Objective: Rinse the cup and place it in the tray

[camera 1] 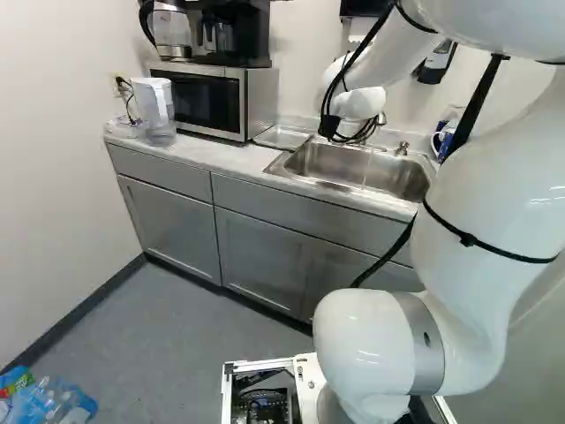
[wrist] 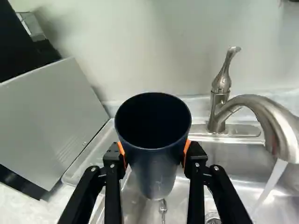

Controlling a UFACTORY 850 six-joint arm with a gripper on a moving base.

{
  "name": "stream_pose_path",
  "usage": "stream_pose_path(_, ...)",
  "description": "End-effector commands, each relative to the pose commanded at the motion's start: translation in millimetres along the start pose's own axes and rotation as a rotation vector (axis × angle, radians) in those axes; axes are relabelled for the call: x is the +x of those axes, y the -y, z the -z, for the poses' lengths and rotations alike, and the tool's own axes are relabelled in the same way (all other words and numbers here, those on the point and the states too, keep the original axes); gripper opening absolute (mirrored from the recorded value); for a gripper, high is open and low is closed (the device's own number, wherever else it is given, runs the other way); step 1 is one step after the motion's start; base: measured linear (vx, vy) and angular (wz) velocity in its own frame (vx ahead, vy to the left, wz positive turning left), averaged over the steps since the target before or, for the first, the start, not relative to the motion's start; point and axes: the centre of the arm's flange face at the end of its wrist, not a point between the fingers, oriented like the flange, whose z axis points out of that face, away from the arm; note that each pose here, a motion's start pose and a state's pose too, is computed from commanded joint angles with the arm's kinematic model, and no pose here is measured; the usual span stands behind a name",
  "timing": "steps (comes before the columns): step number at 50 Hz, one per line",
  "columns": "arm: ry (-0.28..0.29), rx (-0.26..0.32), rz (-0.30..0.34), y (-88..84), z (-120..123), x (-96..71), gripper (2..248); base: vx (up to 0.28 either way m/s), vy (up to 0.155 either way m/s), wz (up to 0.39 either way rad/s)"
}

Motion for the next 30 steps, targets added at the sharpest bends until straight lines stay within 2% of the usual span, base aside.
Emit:
stream_pose_path(17, 0.000, 0.000, 0.179, 0.0, 0.0, 0.0, 126, 0.000, 0.000, 0.000)
stream_pose_path(30, 0.000, 0.000, 0.179, 0.0, 0.0, 0.0, 126, 0.000, 0.000, 0.000)
